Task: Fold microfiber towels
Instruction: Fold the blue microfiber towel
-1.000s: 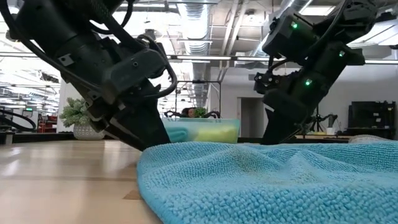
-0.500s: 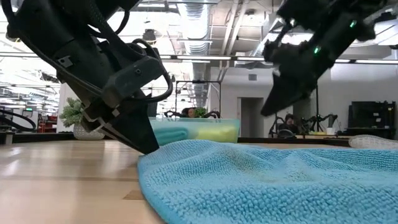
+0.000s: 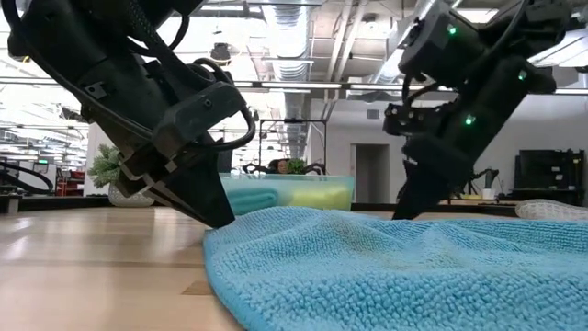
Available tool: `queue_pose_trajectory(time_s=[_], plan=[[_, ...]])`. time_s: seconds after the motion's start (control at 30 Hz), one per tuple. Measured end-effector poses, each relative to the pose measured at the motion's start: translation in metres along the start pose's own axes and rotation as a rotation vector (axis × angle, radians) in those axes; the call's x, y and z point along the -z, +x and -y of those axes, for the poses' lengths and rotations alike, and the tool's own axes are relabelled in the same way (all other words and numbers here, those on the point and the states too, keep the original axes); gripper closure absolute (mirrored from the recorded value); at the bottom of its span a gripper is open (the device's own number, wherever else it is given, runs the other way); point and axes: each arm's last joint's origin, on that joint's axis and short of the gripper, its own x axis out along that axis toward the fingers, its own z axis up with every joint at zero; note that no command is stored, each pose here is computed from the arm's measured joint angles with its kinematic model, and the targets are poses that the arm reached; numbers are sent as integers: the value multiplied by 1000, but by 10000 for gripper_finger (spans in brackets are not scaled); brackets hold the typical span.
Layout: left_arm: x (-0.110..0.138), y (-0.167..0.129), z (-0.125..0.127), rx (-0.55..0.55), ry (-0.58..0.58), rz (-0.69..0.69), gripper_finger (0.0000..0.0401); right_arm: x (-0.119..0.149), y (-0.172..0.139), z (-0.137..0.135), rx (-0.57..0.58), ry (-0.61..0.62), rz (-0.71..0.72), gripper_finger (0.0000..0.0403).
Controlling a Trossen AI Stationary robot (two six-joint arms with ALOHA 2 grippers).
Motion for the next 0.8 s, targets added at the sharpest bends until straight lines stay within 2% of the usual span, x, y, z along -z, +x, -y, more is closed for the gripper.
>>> queue_pose_trajectory(time_s=[0.1,0.17,0.23,0.33,0.4,0.57,0.8], plan=[[1,0,0,0,0,3,401,2,6,-2,6,36,-12,170],[1,-1,0,0,1,3,401,2,7,-2,7,51,-10,198],[1,-1,1,1,1,6,401,2,5,-1,5,62,-13,248],[-2,-4,4,-15,24,-13,401,-1,-3,1,-15,64,-8,347],[-5,-8,7,-39,60,-40,401,-2,-10,2,-44,49,-11,384],[-25,-26,23,-126,155,-46,401,-20,-40,6,-77,93,131,389],[-50,-62,31,-354,311,23,401,-41,-84,21,-88,116,331,392]])
